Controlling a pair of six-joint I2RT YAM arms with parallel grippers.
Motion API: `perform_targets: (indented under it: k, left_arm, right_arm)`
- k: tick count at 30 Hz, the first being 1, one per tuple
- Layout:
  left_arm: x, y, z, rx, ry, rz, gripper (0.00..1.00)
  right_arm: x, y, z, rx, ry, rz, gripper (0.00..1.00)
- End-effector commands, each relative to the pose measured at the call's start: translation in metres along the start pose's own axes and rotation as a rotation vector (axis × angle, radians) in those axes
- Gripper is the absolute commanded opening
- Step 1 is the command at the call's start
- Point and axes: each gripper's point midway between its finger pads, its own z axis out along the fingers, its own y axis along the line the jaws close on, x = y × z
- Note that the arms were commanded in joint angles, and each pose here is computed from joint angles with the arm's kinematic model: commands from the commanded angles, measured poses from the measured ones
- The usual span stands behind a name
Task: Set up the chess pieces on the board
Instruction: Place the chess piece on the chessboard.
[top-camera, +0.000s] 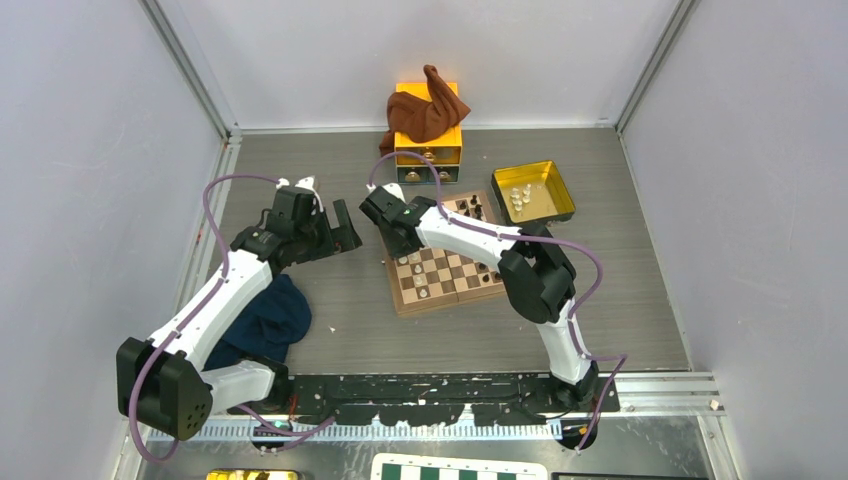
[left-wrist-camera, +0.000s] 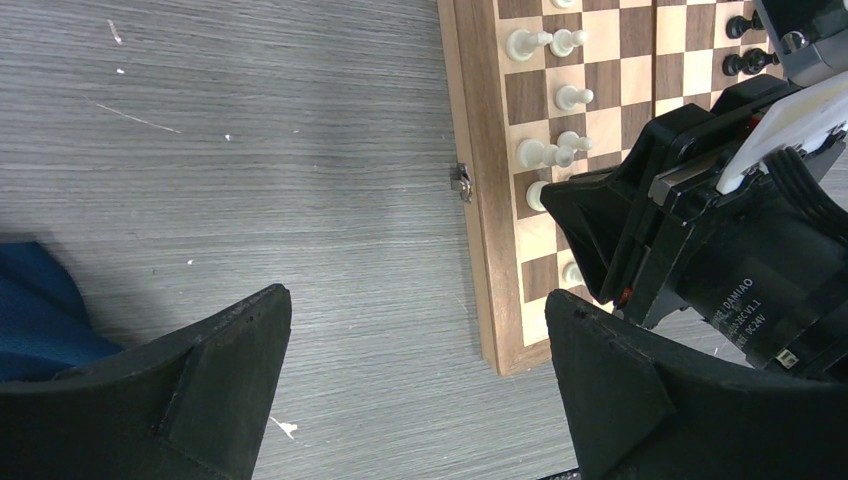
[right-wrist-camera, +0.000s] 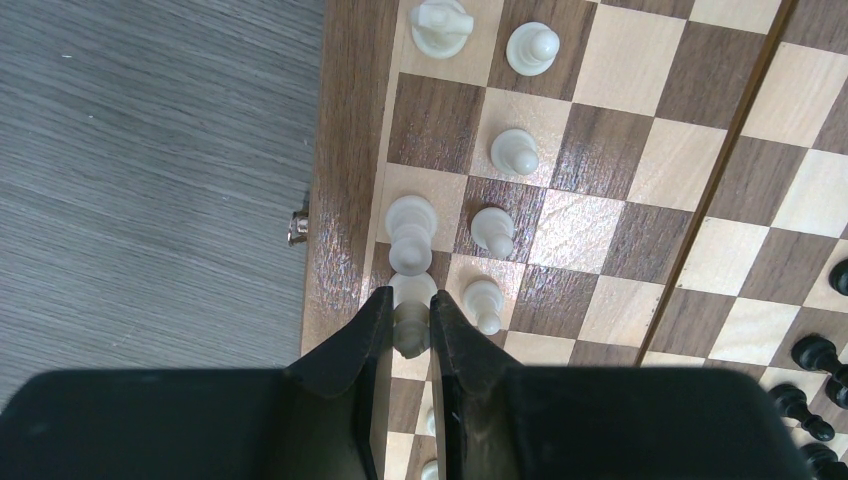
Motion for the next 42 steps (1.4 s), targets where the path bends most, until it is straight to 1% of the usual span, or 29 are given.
perform_targets:
  k: [1,9,11,17,20,29,42]
  left_arm:
    - [-0.015,-0.010,-0.003,0.041,-0.047,-0.003,0.98]
    - [-0.015,-0.010,-0.004,0.045,-0.048,-0.003,0.98]
    - [-0.015,-0.010,-0.004,0.046,-0.048,-0.004,0.98]
    - [-0.014,-0.011,-0.004,0.049,-0.049,-0.005,0.98]
    - [-0.014,-0.011,-0.004,0.049,-0.047,-0.007,0.98]
    - [-0.013,-0.011,-0.005,0.054,-0.048,-0.009,0.98]
    - [-0.013,-0.014,-0.007,0.068,-0.051,-0.013,0.98]
  right_arm:
    - [-0.008,0.003,-0.003,-0.021,-0.027,0.004,0.01]
    - [-0.008,0.003,-0.003,-0.016,-0.025,0.005,0.01]
    - [-0.007,0.004,-0.004,-0.020,-0.023,0.006,0.05]
    - [-0.006,0.004,-0.004,-0.021,-0.020,0.004,0.20]
    - [-0.007,0.004,-0.006,-0.020,-0.025,0.006,0.23]
    - [-0.011,0.005,-0.012,-0.023,-0.037,0.001,0.27]
    - [-0.013,0.008,-0.023,-0.024,-0.056,-0.007,0.34]
